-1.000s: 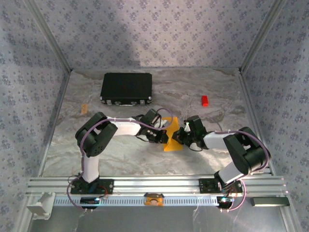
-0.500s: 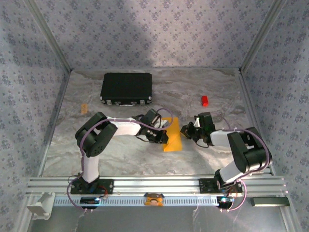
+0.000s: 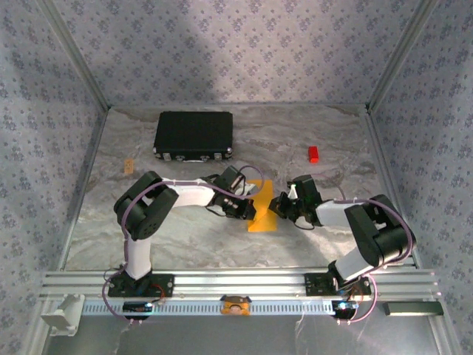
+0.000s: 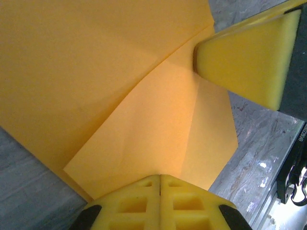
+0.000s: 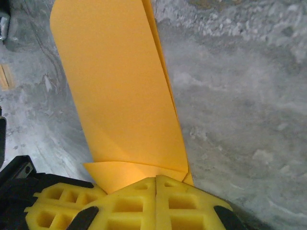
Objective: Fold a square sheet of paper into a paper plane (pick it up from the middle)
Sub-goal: Fold the triangle a second time at the center of the table.
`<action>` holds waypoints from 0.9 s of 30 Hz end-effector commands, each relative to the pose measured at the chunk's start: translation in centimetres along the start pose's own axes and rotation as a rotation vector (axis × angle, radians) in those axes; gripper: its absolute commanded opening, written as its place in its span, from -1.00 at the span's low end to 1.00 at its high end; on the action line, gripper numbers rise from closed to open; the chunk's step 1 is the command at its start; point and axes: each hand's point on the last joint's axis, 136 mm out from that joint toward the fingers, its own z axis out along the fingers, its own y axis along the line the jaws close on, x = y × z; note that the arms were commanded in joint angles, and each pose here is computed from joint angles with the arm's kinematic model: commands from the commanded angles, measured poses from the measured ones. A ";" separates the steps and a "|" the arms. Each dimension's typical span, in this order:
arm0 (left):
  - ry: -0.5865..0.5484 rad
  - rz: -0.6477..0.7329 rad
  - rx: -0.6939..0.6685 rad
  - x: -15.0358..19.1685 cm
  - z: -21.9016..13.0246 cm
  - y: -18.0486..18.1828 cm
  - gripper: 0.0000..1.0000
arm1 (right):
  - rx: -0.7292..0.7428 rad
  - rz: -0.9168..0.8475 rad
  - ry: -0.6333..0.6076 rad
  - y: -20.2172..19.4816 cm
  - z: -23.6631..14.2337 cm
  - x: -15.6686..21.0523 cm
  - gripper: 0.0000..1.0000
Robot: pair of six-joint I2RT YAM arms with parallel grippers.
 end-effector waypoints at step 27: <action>0.086 -0.067 -0.057 1.7 1.8 -0.3 -0.97 | 0.100 0.074 -0.020 -3.7 -0.2 1.0 -1.00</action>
